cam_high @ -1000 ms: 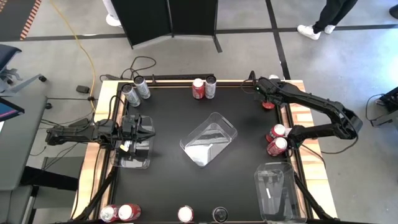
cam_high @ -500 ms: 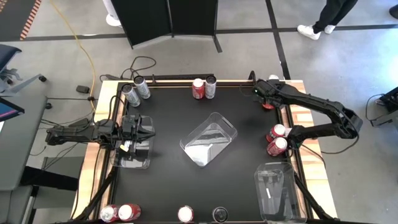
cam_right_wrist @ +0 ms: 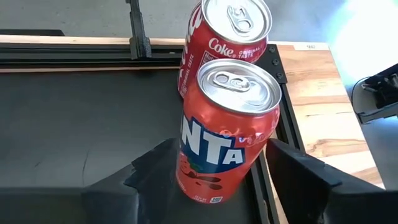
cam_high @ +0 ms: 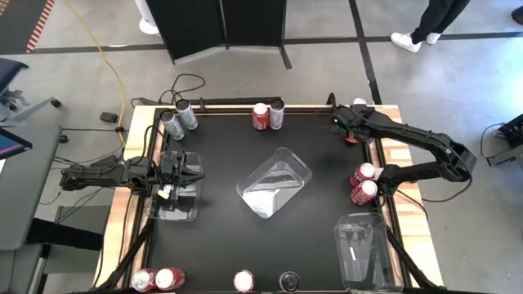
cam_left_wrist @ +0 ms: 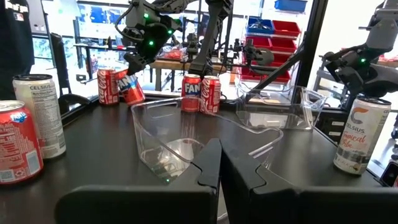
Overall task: Sort soda cans
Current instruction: Adjust the orange soda can
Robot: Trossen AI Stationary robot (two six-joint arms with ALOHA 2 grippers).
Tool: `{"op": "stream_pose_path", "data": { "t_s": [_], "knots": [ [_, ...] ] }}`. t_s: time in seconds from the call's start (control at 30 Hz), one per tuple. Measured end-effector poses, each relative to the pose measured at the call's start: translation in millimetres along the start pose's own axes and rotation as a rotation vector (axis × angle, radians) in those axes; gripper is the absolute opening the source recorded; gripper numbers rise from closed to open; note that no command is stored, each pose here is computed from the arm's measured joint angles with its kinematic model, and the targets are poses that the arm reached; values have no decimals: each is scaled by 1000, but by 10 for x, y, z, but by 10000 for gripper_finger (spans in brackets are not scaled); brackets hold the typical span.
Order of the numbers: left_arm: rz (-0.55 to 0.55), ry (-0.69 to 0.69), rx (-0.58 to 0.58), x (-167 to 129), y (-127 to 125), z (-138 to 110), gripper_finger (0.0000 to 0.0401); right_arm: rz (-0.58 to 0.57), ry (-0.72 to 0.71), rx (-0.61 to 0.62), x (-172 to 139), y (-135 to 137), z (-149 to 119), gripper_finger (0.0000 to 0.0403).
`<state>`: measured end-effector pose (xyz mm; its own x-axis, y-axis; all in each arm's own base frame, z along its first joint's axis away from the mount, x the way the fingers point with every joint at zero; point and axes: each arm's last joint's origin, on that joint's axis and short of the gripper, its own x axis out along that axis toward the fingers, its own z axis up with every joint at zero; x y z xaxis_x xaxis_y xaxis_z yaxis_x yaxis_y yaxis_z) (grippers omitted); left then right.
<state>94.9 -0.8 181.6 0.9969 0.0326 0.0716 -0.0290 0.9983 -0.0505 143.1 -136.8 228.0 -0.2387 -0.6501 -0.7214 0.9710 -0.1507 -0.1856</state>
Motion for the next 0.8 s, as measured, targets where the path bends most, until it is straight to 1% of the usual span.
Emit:
{"op": "stream_pose_path", "data": {
  "t_s": [0.1,0.47,0.8],
  "knots": [
    [0,0,0,0,0,0,2,-1,-2,0,-1,-1,1,228],
    [1,8,1,0,1,-8,2,3,-38,-12,-52,36,-34,111],
    [1,17,1,0,1,-16,2,-2,-79,-32,-94,60,-59,30]
  ]
}}
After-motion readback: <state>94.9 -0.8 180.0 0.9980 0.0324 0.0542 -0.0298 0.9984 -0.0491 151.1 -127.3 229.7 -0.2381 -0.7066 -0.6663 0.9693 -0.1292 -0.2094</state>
